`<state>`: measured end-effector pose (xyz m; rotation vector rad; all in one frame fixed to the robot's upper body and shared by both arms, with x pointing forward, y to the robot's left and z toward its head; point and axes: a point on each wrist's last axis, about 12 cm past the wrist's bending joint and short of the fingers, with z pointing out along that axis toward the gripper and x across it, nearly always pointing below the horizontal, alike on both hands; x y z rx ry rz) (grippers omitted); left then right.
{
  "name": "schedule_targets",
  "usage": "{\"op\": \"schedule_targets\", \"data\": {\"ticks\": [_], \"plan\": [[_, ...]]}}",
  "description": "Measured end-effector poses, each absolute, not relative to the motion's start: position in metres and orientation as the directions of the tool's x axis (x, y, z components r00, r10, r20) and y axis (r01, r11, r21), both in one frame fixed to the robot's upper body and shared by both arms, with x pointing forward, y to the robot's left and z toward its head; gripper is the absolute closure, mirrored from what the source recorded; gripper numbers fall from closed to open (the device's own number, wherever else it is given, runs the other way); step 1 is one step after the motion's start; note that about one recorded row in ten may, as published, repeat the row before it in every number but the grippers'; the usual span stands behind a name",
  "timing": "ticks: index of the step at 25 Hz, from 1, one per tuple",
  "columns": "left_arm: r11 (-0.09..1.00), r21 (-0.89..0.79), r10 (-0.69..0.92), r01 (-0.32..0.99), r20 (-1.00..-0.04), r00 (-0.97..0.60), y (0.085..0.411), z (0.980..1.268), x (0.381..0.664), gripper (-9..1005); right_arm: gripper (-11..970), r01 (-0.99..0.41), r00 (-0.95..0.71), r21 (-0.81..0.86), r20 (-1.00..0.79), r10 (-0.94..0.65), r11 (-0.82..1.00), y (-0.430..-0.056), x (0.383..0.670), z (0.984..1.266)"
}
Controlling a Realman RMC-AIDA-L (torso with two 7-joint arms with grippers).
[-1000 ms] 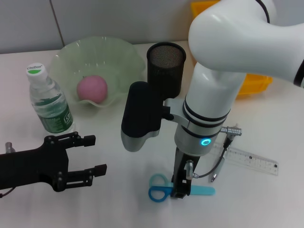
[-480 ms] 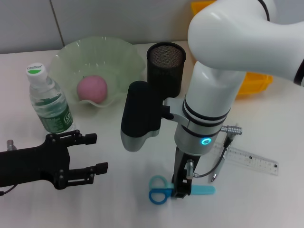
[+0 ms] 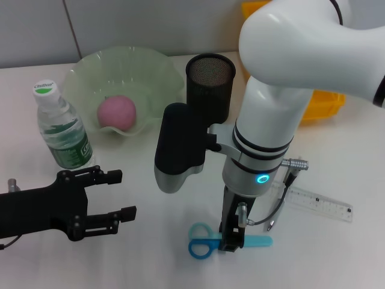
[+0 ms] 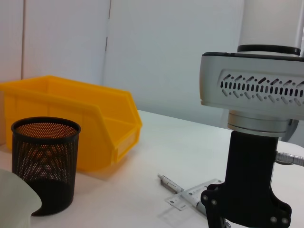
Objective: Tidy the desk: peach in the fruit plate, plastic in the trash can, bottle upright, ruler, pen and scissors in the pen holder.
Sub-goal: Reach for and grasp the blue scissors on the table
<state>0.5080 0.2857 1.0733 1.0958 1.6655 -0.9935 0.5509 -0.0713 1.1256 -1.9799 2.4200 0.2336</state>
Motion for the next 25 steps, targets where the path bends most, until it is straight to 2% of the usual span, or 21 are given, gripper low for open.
{"op": "schedule_targets", "data": {"ticks": [25], "plan": [[0.278,-0.163,0.227,0.946,-0.946,-0.23,0.2859,1.0743,0.5053,214,643,-0.98,-0.167,0.129,-0.109,-0.98,0.153,-0.0751,0.5488,1.1262]]}}
